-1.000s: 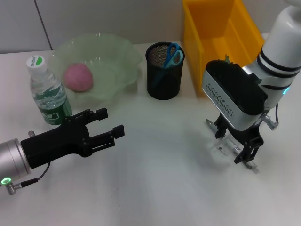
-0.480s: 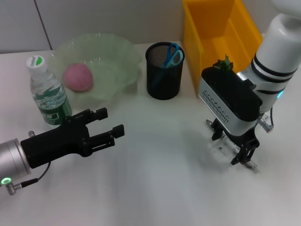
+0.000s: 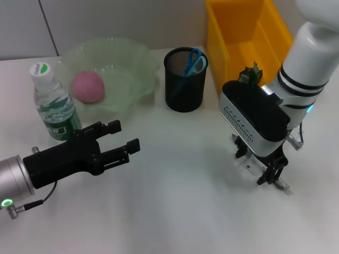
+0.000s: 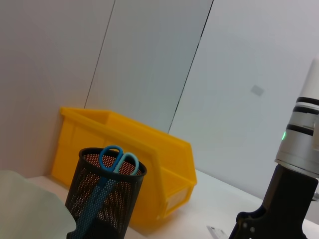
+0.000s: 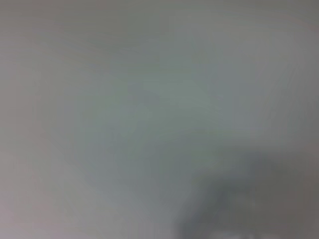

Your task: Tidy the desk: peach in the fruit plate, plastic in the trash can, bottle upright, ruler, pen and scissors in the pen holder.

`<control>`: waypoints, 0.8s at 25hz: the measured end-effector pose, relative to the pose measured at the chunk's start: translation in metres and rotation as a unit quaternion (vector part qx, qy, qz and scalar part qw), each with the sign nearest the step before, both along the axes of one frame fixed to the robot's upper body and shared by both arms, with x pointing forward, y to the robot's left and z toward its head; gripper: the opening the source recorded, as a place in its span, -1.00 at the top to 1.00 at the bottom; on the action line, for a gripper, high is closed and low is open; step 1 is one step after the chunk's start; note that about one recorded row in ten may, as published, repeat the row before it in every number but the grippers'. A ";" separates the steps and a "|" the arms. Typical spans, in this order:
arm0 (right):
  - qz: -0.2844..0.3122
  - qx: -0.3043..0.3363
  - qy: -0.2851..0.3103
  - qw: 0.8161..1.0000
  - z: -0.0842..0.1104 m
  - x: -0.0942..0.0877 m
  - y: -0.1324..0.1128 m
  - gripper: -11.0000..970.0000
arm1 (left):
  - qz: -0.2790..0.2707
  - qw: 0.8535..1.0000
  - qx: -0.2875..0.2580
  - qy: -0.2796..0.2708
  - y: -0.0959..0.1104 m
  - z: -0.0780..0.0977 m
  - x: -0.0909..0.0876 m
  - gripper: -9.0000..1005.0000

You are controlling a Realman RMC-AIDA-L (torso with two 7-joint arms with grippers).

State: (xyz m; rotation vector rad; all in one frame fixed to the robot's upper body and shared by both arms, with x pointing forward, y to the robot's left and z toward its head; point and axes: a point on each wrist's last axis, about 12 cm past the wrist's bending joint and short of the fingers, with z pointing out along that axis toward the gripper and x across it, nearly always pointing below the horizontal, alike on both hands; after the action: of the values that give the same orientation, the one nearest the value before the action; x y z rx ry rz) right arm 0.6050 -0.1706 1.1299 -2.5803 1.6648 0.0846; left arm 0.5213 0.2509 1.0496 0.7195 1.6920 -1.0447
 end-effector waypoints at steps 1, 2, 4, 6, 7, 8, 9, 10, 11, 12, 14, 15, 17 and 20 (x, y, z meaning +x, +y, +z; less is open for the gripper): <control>0.000 0.000 0.000 1.000 0.000 0.000 0.000 -0.56 | 0.000 1.000 0.000 0.000 0.000 0.000 0.000 -0.57; 0.001 0.000 -0.001 1.000 0.000 0.000 0.000 -0.56 | 0.000 1.000 0.000 0.000 0.000 0.000 0.000 -0.57; 0.002 -0.001 -0.002 1.000 0.000 0.000 0.001 -0.56 | 0.000 1.000 0.000 0.000 0.000 0.000 0.000 -0.57; 0.002 -0.001 -0.005 1.000 -0.001 0.001 0.001 -0.56 | 0.000 1.000 0.000 0.000 0.000 0.000 0.000 -0.57; 0.002 0.000 -0.005 1.000 -0.001 0.001 0.001 -0.56 | 0.000 1.000 0.000 0.000 0.000 0.000 0.000 -0.57; 0.001 0.000 -0.007 1.000 -0.001 0.001 0.001 -0.55 | 0.000 1.000 -0.001 0.000 0.000 0.000 0.000 -0.57; 0.001 0.000 -0.007 1.000 -0.001 0.001 0.001 -0.55 | 0.000 1.000 -0.001 0.000 0.000 0.000 0.000 -0.57; 0.000 0.000 -0.007 1.000 -0.001 0.001 0.001 -0.50 | -0.001 1.000 -0.001 0.000 0.000 0.000 0.000 -0.57; 0.000 0.000 -0.007 1.000 -0.001 0.001 0.001 -0.45 | -0.001 1.000 -0.001 0.000 0.000 0.000 0.000 -0.57; 0.000 -0.001 -0.007 1.000 -0.001 0.001 0.001 -0.39 | -0.001 1.000 -0.002 0.000 0.000 0.000 0.000 -0.57; 0.001 -0.002 -0.007 1.000 -0.001 0.001 0.002 -0.29 | -0.001 1.000 -0.002 0.000 0.000 0.000 0.000 -0.57; 0.002 -0.003 -0.008 1.000 -0.002 0.001 0.002 -0.27 | -0.001 1.000 -0.002 0.000 0.000 0.000 0.000 -0.57; 0.002 -0.003 -0.009 1.000 -0.002 0.001 0.002 -0.22 | -0.001 1.000 -0.002 0.000 0.000 0.000 0.000 -0.57; 0.001 -0.003 -0.009 1.000 -0.003 0.001 0.002 -0.16 | -0.001 1.000 -0.002 0.001 -0.001 0.000 0.000 -0.57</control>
State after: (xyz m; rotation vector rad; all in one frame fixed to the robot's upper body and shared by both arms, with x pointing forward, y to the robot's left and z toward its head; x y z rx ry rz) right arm 0.6062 -0.1686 1.1273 -2.5795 1.6593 0.0554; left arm 0.5208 0.2503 1.0496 0.7181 1.6897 -1.0510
